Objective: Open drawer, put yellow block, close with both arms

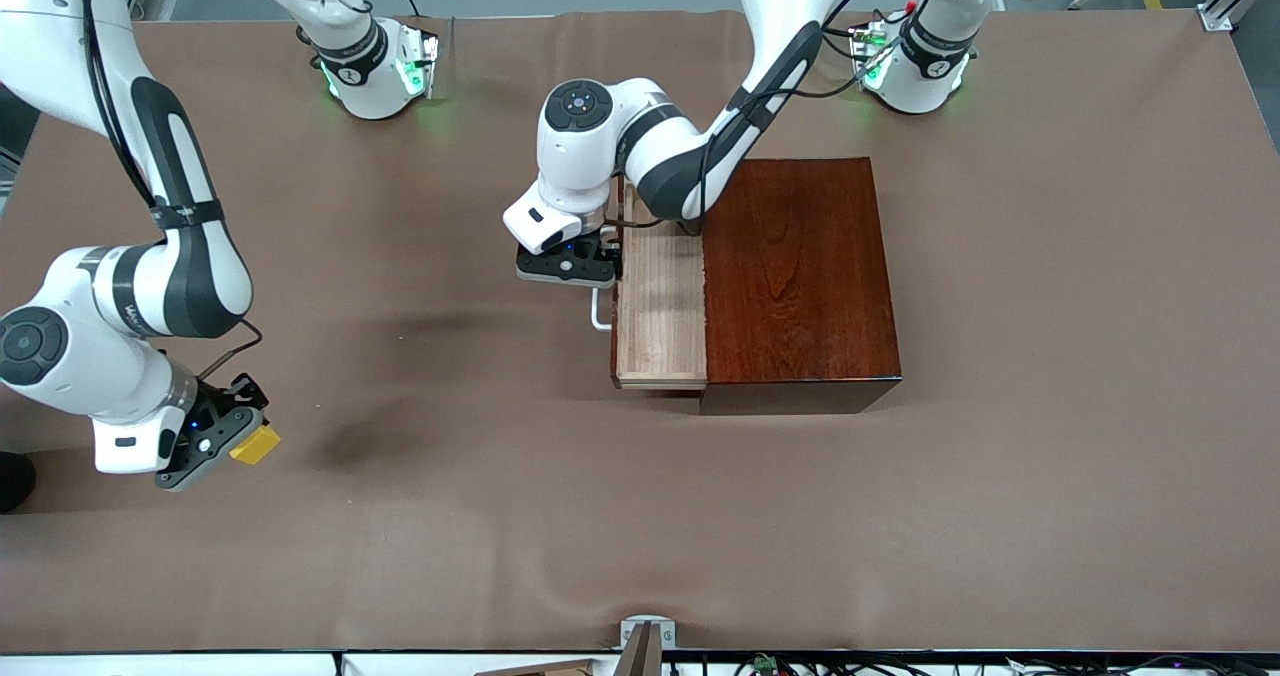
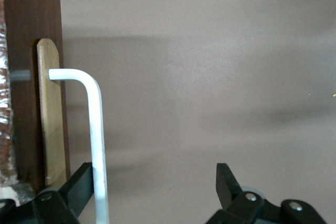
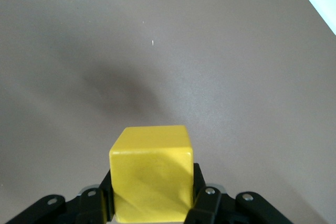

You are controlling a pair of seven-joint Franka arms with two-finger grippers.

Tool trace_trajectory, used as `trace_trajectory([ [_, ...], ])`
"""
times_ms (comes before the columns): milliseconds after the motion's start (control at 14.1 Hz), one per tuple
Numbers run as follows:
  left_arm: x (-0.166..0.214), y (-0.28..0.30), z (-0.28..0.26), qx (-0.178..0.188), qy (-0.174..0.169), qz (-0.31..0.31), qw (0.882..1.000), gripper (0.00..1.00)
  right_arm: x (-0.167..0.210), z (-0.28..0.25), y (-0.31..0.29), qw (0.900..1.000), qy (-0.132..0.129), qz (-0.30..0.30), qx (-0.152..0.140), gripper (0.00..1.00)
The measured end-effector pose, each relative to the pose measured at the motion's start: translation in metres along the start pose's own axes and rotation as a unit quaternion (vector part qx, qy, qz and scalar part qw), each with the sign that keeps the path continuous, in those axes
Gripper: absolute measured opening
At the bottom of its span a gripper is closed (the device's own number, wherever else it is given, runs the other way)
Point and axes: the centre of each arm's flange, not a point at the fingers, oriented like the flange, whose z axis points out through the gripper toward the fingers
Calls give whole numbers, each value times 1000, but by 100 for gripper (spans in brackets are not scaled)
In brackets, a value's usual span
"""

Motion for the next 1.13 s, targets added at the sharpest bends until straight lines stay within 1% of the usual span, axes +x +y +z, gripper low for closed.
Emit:
trace_trajectory([
  [142,0,0,0,0,-1,0,1000,100,0,0,0,1000,0,0,0,56],
  [425,-6,5,-5,11,-19,0,1000,100,0,0,0,1000,0,0,0,56],
  [495,-12,10,-9,7,-34,-4,999,100,0,0,0,1000,0,0,0,56],
  [566,-22,22,-16,-6,-48,-7,999,100,0,0,0,1000,0,0,0,56],
  [637,-31,32,-24,-14,-55,-10,998,100,0,0,0,1000,0,0,0,56],
  [778,-34,42,-45,-21,-54,-13,998,100,0,0,0,1000,0,-1,0,56],
  [920,-19,35,-77,-21,-48,-23,998,100,0,1,0,1000,-1,-9,1,56],
  [1062,9,7,-123,-1,-52,-44,998,100,1,1,-3,1000,-2,-18,4,56],
  [1132,23,-12,-150,13,-57,-55,997,100,5,1,-8,1000,-4,-24,13,56],
])
